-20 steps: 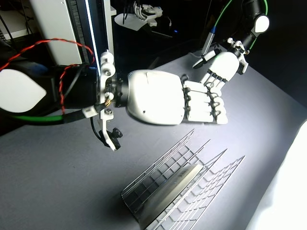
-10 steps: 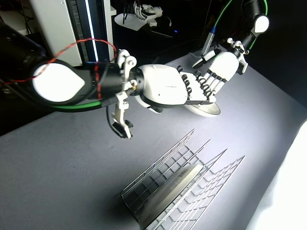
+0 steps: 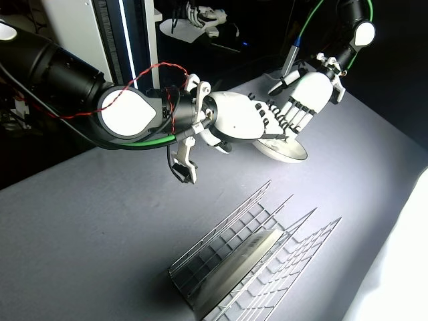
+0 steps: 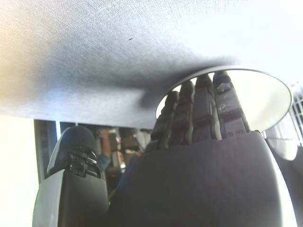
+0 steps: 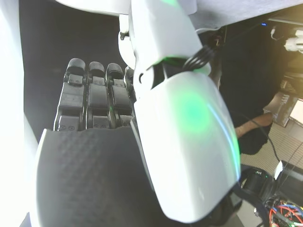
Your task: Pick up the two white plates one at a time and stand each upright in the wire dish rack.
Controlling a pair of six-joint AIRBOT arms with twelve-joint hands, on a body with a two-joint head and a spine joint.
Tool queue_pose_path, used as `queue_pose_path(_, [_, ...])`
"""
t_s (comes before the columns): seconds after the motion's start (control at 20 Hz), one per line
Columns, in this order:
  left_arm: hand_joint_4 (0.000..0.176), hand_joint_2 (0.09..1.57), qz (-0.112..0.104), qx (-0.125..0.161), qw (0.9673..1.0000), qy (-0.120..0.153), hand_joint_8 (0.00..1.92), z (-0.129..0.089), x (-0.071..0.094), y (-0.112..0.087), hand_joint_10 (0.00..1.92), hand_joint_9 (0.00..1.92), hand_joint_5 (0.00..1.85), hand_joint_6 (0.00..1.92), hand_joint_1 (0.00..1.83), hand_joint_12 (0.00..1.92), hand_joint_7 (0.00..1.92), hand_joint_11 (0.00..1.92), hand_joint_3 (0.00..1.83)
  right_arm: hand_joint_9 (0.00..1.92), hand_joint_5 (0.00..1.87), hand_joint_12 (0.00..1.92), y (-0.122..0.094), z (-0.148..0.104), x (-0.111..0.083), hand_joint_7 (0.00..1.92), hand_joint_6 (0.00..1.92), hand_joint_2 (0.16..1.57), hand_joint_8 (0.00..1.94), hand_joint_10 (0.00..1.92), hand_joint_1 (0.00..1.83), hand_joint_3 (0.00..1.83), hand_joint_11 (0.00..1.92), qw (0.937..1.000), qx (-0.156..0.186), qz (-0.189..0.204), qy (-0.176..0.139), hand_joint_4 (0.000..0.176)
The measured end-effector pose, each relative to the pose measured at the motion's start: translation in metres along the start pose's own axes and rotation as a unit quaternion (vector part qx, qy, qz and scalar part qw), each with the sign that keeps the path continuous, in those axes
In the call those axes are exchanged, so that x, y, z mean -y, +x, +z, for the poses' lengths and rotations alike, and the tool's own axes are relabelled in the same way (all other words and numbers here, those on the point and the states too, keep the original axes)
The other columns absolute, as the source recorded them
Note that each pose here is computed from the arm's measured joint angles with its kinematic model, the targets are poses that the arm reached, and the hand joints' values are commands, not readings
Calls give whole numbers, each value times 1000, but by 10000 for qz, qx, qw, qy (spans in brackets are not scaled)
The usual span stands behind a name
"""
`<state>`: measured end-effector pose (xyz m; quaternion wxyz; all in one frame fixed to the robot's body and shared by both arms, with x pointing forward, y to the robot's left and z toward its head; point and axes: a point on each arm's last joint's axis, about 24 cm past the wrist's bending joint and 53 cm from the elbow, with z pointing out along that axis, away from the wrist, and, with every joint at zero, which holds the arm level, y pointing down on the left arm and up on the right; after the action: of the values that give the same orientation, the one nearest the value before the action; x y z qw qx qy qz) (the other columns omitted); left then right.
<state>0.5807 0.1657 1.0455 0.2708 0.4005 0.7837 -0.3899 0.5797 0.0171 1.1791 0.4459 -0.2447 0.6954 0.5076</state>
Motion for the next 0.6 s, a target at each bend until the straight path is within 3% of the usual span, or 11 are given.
queue_pose_path(0.6, [0, 1179, -3, 5, 10000, 31, 0, 1, 1, 0, 0, 0, 33, 7, 0, 0, 0, 0, 1, 0, 0, 19, 29, 43, 4, 0, 0, 1082, 0, 0, 1540, 3, 3, 9995, -260, -87, -135, 0])
